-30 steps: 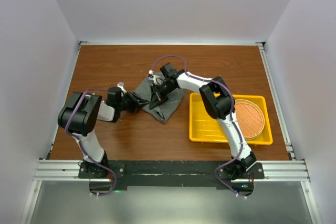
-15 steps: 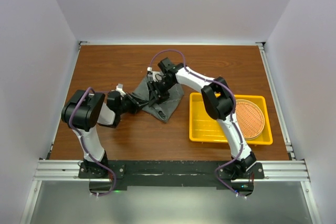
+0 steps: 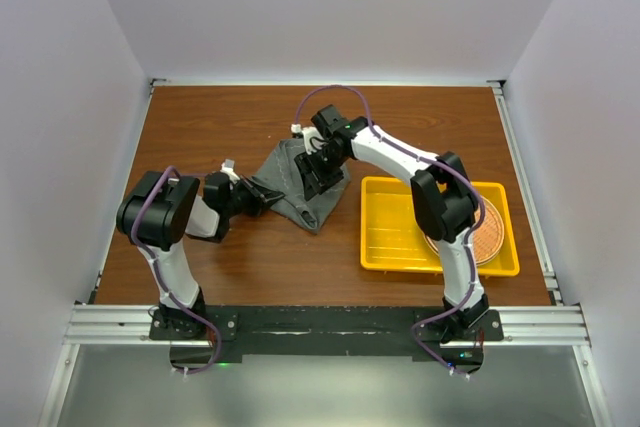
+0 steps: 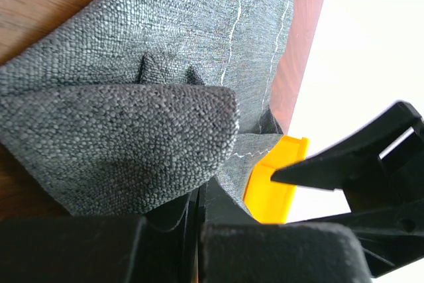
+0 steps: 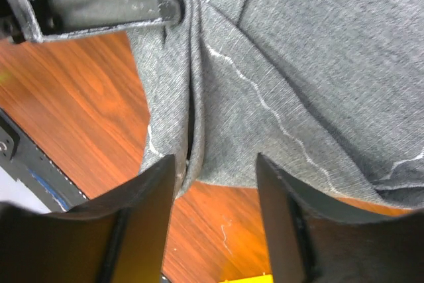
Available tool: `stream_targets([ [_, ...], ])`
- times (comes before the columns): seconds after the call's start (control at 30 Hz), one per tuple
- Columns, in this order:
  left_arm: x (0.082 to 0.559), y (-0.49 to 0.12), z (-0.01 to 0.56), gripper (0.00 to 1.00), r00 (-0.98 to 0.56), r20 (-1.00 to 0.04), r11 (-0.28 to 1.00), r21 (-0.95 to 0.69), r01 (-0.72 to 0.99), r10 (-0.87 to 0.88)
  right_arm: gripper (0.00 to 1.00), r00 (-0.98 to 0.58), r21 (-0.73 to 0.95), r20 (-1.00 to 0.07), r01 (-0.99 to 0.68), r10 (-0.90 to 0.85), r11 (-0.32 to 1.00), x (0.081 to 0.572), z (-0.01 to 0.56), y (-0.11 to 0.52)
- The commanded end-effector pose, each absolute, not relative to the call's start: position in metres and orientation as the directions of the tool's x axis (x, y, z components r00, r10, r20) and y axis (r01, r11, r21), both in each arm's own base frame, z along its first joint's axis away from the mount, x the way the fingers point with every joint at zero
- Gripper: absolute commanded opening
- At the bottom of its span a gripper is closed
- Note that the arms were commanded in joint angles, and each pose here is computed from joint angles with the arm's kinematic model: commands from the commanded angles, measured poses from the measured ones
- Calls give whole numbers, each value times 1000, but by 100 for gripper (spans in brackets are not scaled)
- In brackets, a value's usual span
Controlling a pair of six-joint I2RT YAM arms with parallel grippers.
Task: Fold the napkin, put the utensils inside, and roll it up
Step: Roll the napkin with the utensil
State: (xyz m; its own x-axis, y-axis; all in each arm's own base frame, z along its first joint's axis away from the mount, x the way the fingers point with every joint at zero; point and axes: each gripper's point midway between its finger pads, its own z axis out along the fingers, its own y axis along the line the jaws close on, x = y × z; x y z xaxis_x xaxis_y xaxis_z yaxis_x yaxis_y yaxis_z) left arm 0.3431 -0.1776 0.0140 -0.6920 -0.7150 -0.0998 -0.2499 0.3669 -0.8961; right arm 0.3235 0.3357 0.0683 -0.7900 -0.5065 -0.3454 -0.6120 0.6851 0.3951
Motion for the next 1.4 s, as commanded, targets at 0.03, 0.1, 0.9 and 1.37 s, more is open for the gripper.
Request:
stream_targets([
  [0.03,298,-152,-59,0,-679,-28,485,-721,-495,-734,51,-749,387,-384,-662,-540,642,312,70,349],
  [0.1,299,-152,-58,0,-679,-26,481,-725,-493,-734,51,-758,411,-372,-652,-536,637,305,67,352],
  [0.9,305,-154,-58,0,-679,-13,470,-731,-495,-734,57,-703,364,-416,-710,-576,603,284,97,374],
  [1.37,305,-154,-57,0,-679,-12,468,-733,-493,-734,18,-701,255,-372,-707,-608,660,292,68,349],
])
